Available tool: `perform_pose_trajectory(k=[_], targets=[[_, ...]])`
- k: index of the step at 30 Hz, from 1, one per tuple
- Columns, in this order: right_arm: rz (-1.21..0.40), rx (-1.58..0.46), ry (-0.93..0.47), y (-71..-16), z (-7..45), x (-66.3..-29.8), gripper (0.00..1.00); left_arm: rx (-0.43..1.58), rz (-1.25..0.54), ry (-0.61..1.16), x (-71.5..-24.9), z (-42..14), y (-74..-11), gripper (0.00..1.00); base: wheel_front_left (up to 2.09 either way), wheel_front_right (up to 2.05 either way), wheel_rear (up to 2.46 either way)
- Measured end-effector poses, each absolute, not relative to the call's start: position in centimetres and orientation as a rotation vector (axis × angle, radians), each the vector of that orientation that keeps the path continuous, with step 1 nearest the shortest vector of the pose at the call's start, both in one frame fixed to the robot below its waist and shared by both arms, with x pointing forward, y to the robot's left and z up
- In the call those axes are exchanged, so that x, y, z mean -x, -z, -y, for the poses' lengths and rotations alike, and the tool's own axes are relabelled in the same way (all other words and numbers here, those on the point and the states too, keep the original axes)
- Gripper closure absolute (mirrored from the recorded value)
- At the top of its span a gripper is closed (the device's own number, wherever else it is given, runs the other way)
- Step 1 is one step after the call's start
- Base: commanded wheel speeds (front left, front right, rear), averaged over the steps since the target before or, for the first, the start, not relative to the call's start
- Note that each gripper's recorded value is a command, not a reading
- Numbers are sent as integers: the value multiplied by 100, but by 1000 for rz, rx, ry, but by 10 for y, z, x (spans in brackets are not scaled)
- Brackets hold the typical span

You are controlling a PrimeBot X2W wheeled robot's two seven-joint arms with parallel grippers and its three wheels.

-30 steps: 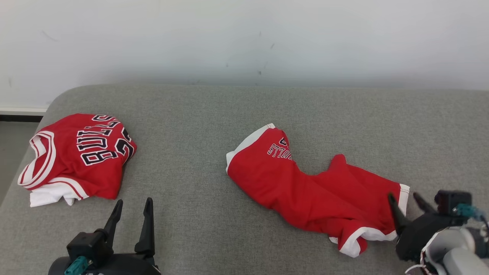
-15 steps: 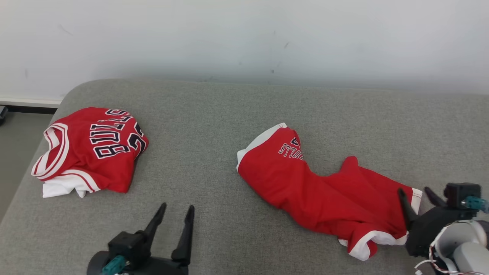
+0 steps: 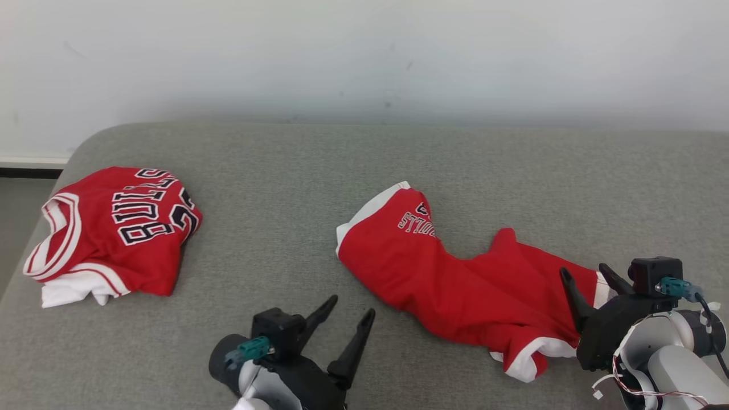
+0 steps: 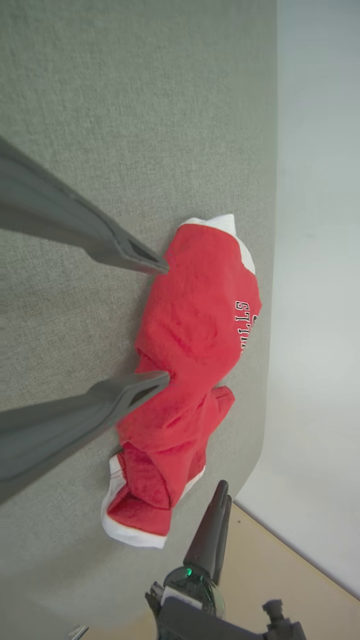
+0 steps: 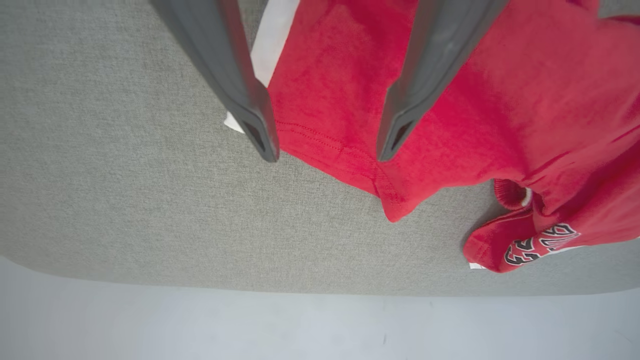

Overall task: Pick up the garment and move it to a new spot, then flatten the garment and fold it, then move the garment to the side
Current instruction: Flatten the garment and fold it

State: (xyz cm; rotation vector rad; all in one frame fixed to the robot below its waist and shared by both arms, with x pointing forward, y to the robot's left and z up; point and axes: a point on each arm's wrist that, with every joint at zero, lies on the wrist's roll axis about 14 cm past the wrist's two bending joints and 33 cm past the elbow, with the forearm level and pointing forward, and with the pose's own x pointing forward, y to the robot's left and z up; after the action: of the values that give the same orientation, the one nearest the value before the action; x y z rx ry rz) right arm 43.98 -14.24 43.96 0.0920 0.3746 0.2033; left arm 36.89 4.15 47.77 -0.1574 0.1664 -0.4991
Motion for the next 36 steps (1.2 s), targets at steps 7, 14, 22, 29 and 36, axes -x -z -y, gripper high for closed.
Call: perform_pose_trajectory(k=[7, 14, 22, 29, 36], targets=[[-373, -89, -166, -439, 158, -434, 0, 113, -291, 617, -363, -8, -451, 0, 0, 0, 0], [-369, -86, -138, -439, 170, -435, 0, 12, -308, 685, -383, 7, -451, 0, 0, 0, 0], [-357, -92, -139, -442, 168, -434, 0, -133, -388, 735, -395, 12, -427, 0, 0, 0, 0], [-365, -94, -89, -438, 187, -429, 0, -169, -421, 748, -407, 15, -414, 100, 0, 0, 0], [-376, -91, -46, -431, 203, -426, 0, -353, -344, 760, -441, 4, -429, 100, 0, 0, 0]])
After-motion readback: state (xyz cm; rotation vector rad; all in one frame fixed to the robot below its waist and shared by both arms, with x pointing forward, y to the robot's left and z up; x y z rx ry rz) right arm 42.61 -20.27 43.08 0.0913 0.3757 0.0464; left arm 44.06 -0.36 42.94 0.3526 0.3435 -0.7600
